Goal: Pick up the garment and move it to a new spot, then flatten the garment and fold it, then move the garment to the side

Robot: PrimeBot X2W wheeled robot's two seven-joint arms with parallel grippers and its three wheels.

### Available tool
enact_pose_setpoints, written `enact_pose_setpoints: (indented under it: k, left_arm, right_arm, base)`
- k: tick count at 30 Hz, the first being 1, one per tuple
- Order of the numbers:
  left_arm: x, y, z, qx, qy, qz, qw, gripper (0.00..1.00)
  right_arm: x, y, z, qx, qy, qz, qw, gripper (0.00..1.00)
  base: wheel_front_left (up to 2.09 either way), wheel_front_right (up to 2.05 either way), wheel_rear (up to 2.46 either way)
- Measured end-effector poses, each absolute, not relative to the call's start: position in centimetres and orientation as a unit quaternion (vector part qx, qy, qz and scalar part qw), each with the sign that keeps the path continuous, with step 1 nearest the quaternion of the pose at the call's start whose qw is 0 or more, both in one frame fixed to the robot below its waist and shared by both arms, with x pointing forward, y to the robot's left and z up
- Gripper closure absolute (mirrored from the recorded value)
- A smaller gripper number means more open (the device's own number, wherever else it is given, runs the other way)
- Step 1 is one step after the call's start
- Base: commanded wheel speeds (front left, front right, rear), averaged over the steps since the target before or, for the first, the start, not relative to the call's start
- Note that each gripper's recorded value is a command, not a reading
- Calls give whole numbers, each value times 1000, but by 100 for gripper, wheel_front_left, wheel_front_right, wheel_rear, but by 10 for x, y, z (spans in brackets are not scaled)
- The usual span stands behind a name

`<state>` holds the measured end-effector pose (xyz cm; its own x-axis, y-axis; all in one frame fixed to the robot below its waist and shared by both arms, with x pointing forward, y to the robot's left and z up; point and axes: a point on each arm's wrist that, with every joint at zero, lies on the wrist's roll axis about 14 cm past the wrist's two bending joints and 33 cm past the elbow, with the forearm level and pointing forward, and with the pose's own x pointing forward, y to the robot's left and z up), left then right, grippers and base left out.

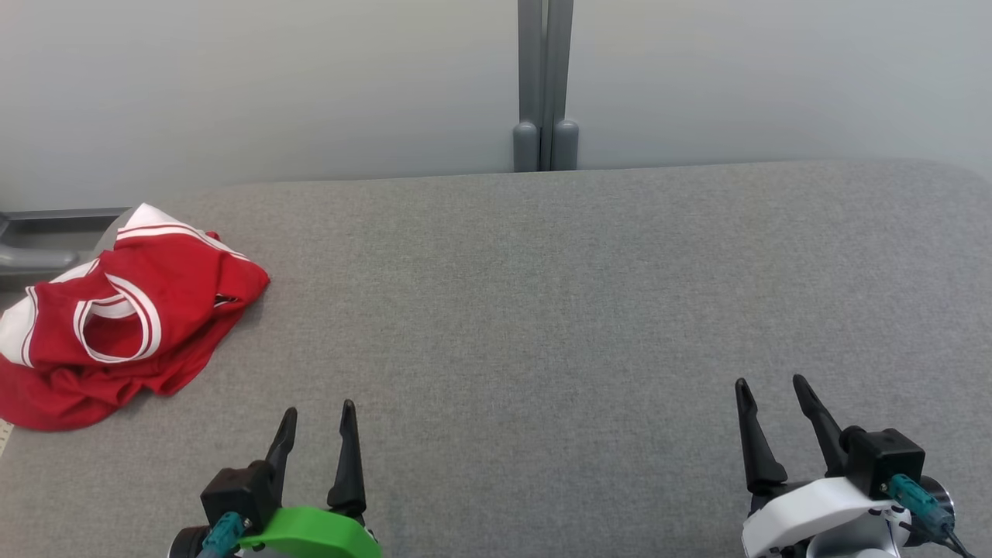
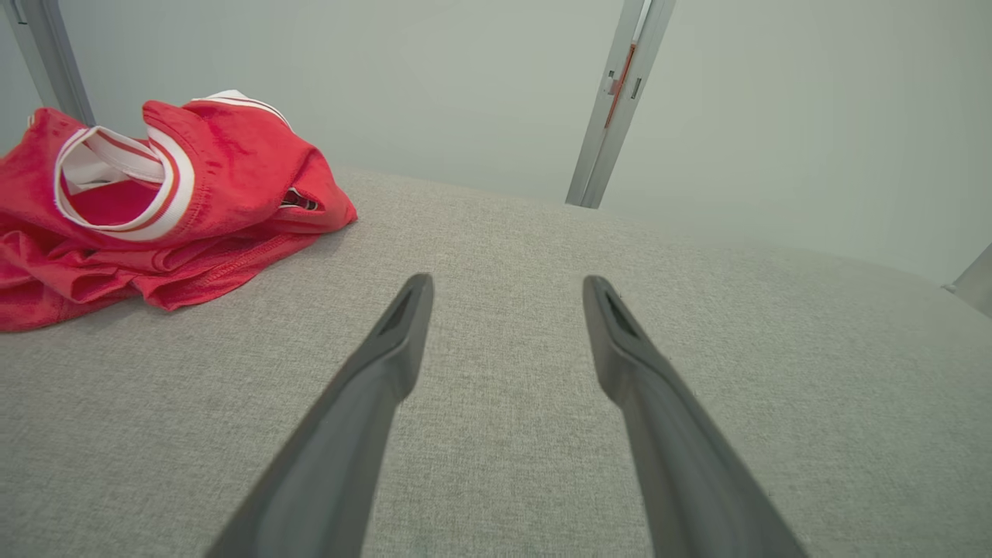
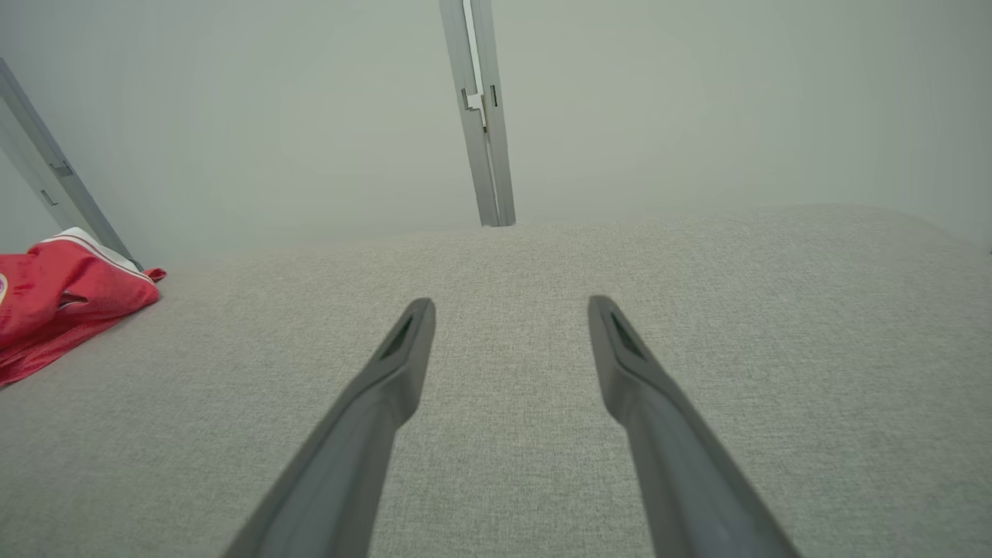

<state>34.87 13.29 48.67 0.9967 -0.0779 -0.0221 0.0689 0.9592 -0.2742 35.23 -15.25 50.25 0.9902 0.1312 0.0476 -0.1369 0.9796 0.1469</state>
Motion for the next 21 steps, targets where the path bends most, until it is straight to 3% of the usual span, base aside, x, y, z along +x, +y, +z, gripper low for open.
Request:
enact_pose_setpoints:
  k: [21]
  left_arm:
    - [343, 127, 484, -75, 6, -45, 996, 0]
  right_arm:
    - [348, -144, 505, -7, -34, 90, 995, 0]
  base:
    - [0, 0, 0]
